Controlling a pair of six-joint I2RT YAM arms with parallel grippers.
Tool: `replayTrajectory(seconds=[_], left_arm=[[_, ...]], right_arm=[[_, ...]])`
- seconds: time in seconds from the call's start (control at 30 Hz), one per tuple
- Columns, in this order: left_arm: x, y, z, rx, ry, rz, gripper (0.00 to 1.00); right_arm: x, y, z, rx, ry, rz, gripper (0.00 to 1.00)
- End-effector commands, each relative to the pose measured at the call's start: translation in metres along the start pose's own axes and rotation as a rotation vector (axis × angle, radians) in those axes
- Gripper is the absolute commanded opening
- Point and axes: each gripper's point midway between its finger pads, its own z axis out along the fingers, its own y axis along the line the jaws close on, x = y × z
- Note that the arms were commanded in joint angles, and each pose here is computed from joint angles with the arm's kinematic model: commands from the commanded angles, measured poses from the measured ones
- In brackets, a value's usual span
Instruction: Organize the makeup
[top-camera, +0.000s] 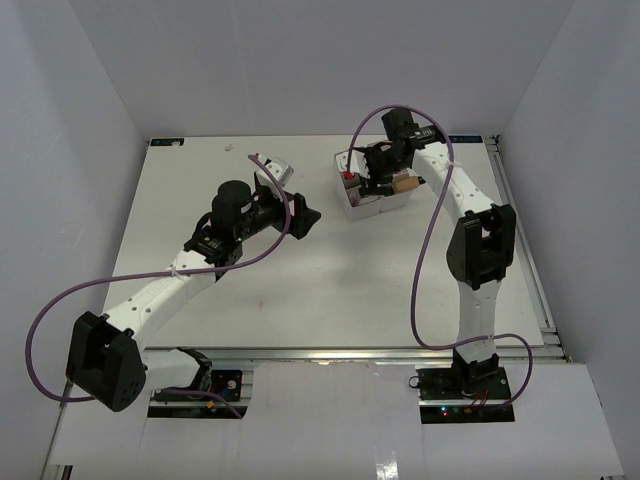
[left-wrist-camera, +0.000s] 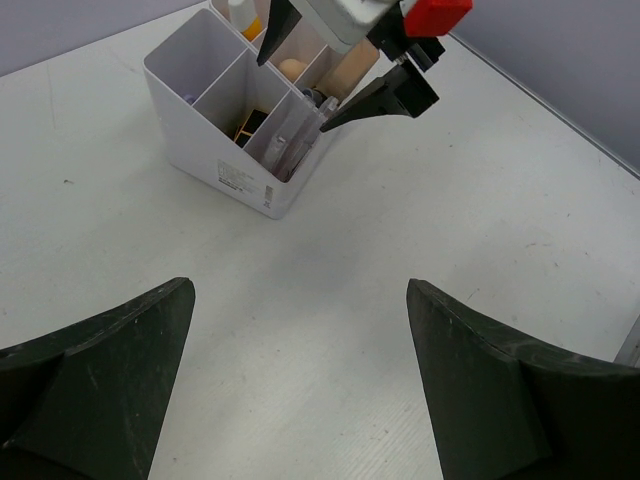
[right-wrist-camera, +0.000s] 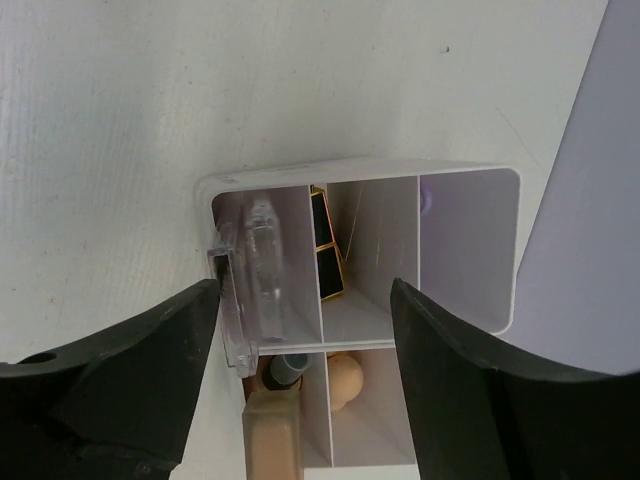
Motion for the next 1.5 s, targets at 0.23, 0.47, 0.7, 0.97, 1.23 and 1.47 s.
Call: replayTrajectory(seconds=[0.23, 0.47, 0.7, 0.97, 1.23, 1.47], left_arm=[[-0.008, -0.015, -0.005, 0.075, -0.03, -0.05, 0.98], [-0.005, -0.035, -0.012, 0.167, -0.027, -0.123, 0.98], [0.001, -0.032, -0.021, 0.136, -0.006, -0.12, 0.98], [0.007, -0.029, -0.023, 0.125, -0.009, -0.071, 0.98], [0.008, -0.032, -0.023, 0.149, -0.011, -0.068, 0.98], [0.006, -0.036, -0.024, 0.169, -0.014, -0.072, 0.98]], right_arm=[[-0.087, 0.026, -0.106, 0.176, -0.272, 0.574, 0.9], [-0.057, 0.118, -0.137, 0.338, -0.362, 1.005, 0.9], [-0.009, 0.131, -0.194, 0.95, -0.283, 1.136, 0.9], [0.01, 0.158, -0.176, 0.973, -0.254, 1.191, 0.9], [0.014, 0.159, -0.183, 1.008, -0.227, 1.182, 0.9], [0.019, 0.158, -0.187, 1.037, -0.216, 1.201, 0.9]])
